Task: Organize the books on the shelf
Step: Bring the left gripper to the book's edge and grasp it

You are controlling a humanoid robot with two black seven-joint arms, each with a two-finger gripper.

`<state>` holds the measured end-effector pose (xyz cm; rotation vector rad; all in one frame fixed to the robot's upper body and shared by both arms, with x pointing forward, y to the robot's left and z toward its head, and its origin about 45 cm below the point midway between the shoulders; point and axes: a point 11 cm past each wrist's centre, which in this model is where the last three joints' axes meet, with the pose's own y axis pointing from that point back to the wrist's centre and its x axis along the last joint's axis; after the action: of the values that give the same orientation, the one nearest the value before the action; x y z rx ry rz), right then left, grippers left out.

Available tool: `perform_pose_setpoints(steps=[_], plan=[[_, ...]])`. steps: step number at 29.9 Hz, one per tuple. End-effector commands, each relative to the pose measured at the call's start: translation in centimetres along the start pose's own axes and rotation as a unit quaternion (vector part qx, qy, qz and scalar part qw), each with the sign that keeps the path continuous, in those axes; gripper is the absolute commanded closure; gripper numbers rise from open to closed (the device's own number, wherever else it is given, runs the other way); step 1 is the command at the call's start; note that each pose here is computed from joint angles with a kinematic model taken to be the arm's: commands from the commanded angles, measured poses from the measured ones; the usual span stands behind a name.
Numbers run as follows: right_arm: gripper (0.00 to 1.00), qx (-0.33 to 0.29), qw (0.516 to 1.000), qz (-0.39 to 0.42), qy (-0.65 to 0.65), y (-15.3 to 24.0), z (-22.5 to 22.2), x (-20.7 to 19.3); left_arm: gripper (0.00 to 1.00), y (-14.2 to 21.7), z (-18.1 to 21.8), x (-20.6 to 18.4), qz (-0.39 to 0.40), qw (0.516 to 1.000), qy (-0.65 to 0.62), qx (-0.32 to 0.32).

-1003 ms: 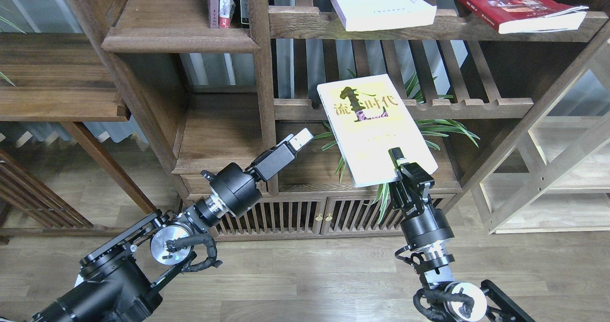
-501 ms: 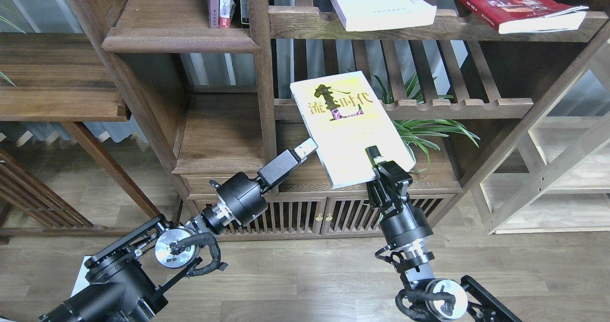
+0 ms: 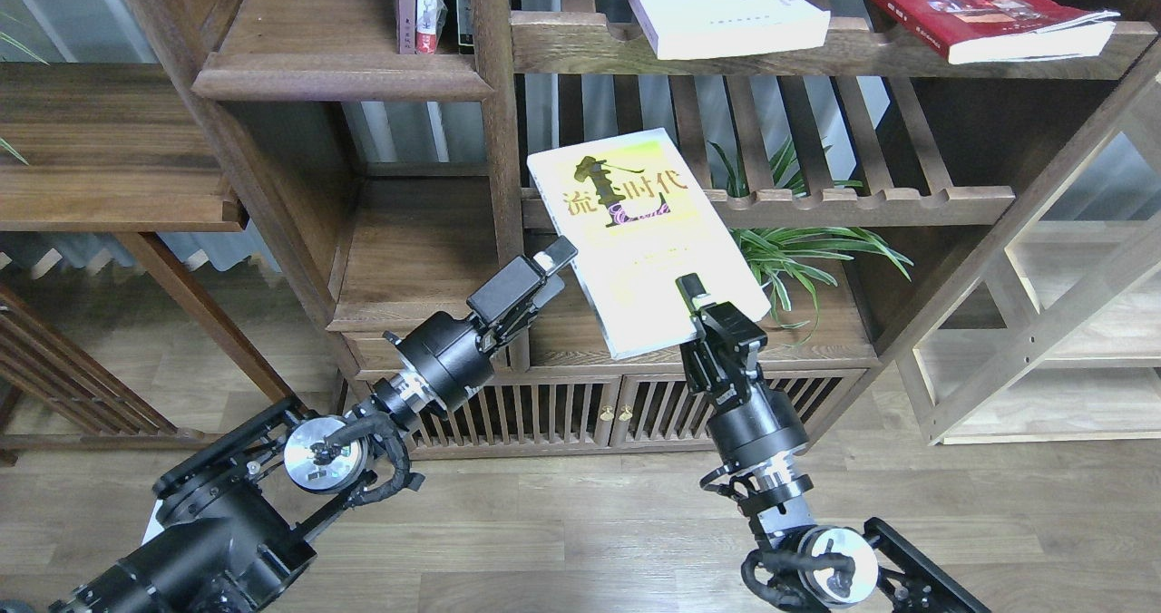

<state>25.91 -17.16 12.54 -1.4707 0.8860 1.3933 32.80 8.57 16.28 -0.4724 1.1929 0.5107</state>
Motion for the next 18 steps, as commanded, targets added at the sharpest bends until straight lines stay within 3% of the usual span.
perform_pose_setpoints(steps=[1, 18], plan=[[0.96, -0.009, 1.000, 0.003, -0.003, 0.1, 0.6, 0.2, 0.03, 0.0, 0.0, -0.2, -0.004, 1.000, 0.015, 0.024], [0.96, -0.022, 1.000, 0.002, -0.011, 0.0, 1.6, 0.2, 0.05, -0.4, 2.0, 1.0, 0.016, 1.000, 0.020, 0.008]])
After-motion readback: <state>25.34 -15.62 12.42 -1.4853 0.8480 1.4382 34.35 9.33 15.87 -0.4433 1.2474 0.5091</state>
